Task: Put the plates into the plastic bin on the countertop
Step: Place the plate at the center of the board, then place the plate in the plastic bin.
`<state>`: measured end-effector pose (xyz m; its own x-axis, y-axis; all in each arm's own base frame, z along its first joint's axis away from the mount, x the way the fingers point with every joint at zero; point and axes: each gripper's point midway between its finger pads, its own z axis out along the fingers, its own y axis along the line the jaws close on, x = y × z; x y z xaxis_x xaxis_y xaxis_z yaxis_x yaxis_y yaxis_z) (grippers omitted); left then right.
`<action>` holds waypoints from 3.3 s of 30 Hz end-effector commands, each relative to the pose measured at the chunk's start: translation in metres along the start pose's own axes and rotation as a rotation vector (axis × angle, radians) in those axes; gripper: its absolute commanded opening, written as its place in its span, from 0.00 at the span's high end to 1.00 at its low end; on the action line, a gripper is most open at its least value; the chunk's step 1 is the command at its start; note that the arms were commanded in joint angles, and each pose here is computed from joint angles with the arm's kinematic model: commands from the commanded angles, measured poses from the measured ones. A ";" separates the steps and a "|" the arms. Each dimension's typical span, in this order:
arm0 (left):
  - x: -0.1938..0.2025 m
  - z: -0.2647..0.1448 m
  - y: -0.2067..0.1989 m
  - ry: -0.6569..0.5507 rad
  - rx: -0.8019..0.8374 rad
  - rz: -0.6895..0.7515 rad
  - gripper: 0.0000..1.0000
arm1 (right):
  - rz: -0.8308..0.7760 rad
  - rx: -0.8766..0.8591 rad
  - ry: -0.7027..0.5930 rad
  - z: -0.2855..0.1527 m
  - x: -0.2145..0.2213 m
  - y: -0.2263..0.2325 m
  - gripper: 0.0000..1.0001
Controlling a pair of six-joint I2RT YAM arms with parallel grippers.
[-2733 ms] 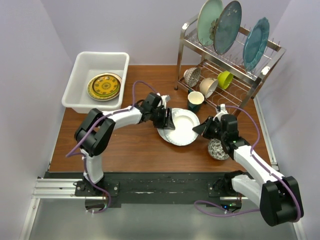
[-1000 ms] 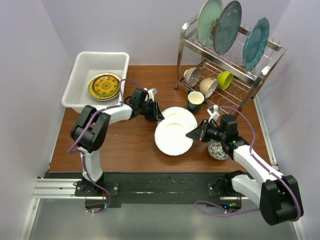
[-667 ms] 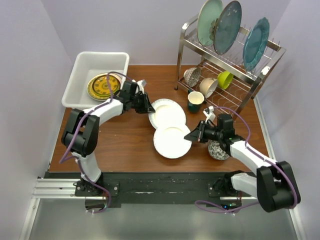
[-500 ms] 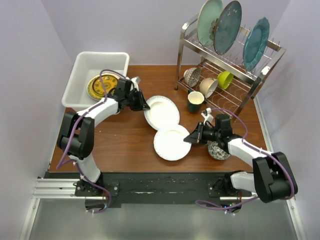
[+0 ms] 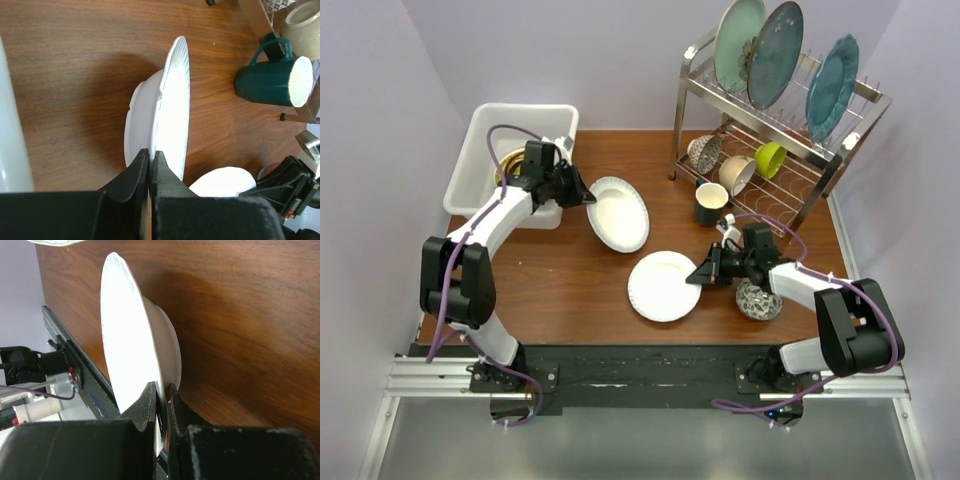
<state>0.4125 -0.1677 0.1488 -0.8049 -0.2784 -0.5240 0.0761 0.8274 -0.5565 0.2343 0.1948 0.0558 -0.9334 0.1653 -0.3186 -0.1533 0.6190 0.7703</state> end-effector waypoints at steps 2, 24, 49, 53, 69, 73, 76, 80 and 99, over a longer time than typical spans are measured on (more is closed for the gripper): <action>-0.065 -0.062 -0.060 -0.183 0.163 0.076 1.00 | -0.062 0.079 -0.007 -0.001 -0.012 -0.010 0.95; -0.145 -0.171 -0.017 -0.409 0.149 0.008 1.00 | -0.036 0.165 0.017 -0.003 -0.010 -0.023 0.30; -0.188 -0.176 0.094 -0.569 0.107 -0.208 1.00 | -0.008 0.152 0.039 0.000 -0.003 -0.025 0.28; -0.189 -0.167 0.109 -0.577 0.102 -0.262 1.00 | -0.007 0.152 0.040 0.000 -0.002 -0.026 0.28; -0.201 -0.135 0.151 -0.670 0.148 -0.417 1.00 | -0.007 0.116 0.051 0.004 0.000 -0.023 0.28; -0.201 -0.134 0.162 -0.699 0.151 -0.462 1.00 | -0.006 0.115 0.051 0.004 0.000 -0.023 0.28; -0.201 -0.133 0.165 -0.713 0.172 -0.484 1.00 | -0.007 0.112 0.053 0.004 0.000 -0.023 0.28; -0.197 -0.130 0.169 -0.716 0.183 -0.500 1.00 | -0.009 0.111 0.054 0.004 0.000 -0.023 0.28; -0.164 -0.108 0.202 -0.682 0.102 -0.552 1.00 | -0.011 0.106 0.054 0.004 0.001 -0.022 0.28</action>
<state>0.4923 0.0951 0.1717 -0.2396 -0.9002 -0.3636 -0.2291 0.4164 -0.8799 0.2378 0.1828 0.0363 -0.9496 0.1268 -0.2866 -0.1158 0.7078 0.6968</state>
